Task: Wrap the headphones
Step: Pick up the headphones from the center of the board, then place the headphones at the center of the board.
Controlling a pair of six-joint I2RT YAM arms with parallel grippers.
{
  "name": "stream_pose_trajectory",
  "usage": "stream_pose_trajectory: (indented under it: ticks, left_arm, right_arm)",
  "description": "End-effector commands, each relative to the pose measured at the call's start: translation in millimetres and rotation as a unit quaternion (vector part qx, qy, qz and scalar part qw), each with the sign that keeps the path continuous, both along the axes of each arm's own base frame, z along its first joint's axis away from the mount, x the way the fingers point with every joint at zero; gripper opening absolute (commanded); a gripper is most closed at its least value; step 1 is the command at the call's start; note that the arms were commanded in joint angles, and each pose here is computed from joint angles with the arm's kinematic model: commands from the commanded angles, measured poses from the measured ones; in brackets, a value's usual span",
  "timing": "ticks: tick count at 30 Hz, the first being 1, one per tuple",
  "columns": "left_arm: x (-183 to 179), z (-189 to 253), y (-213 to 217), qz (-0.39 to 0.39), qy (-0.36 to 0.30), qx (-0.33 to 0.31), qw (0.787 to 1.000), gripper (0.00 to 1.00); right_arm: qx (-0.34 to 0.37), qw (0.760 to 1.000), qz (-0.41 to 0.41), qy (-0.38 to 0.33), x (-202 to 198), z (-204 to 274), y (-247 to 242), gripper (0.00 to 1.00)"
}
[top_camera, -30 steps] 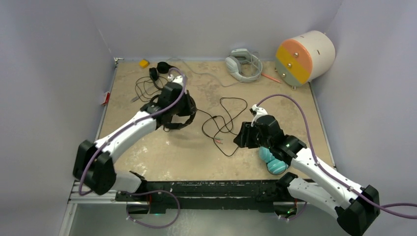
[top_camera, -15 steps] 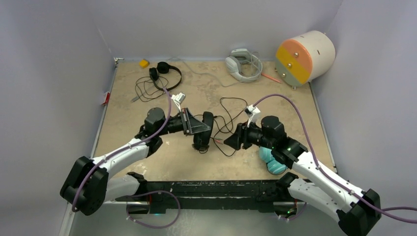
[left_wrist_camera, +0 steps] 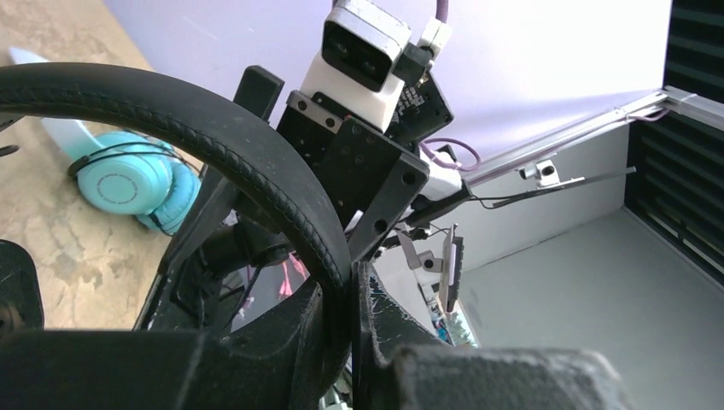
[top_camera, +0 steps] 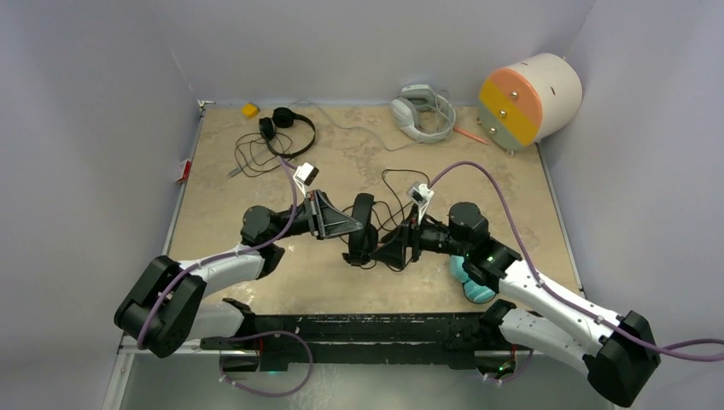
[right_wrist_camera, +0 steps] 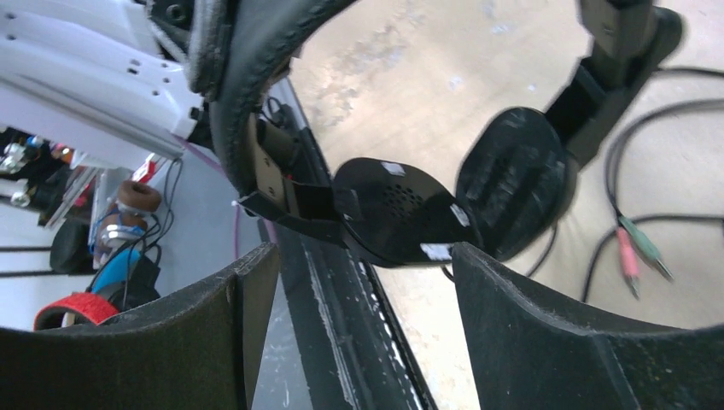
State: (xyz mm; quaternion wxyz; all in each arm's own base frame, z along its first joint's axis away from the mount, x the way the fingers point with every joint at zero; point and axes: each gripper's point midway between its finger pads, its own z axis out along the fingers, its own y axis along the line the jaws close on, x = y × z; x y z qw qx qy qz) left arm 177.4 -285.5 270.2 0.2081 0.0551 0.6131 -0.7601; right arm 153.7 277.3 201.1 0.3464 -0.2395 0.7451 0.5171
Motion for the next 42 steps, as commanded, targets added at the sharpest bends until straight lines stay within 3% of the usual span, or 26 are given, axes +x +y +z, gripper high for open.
stream_pose_trajectory:
  ticks: [1,12,17,20,22,23,24,25,28,32,34,38,42]
  left_arm:
    - [-17,36,7,-0.002,-0.066,-0.048,0.997,0.13]
    - [-13,41,9,0.04,-0.076,-0.023,0.996,0.13]
    - [-10,34,8,0.047,-0.071,-0.011,0.996,0.14]
    - [-5,20,7,0.059,-0.06,0.01,0.996,0.15]
    - [0,11,6,0.068,-0.058,0.027,0.996,0.22]
    - [2,8,6,0.075,-0.056,0.037,0.995,0.34]
    - [6,3,7,0.086,-0.048,0.054,0.994,0.55]
    - [12,-2,8,0.103,-0.046,0.078,0.991,0.63]
    - [33,-29,21,0.167,-0.018,0.197,0.966,0.77]
    - [52,-57,57,0.25,0.015,0.338,0.907,0.86]
    - [54,-67,66,0.261,0.031,0.378,0.888,0.87]
    - [59,-95,86,0.288,0.071,0.443,0.846,0.91]
    - [61,-112,105,0.331,0.085,0.457,0.821,0.9]
  right_arm:
    - [0.053,0.995,0.032,-0.075,-5,38,23,0.76]
    - [0.095,0.986,0.061,-0.126,-10,66,64,0.66]
    - [0.091,0.984,0.069,-0.139,-8,74,71,0.48]
    - [0.08,0.984,0.066,-0.144,-7,73,69,0.29]
    - [0.065,0.986,0.056,-0.141,-5,67,65,0.17]
    - [0.055,0.987,0.05,-0.141,-4,64,62,0.14]
    - [0.039,0.989,0.041,-0.133,-3,56,58,0.11]
    - [0.023,0.991,0.029,-0.128,0,50,53,0.09]
    - [-0.051,0.995,0.001,-0.09,3,24,37,0.0]
    - [-0.181,0.98,-0.021,-0.077,18,-10,17,0.0]
    - [-0.232,0.971,-0.008,-0.057,19,-28,15,0.0]
    - [-0.262,0.964,0.009,-0.04,21,-51,26,0.0]
    - [-0.292,0.955,0.035,-0.045,14,-67,43,0.05]
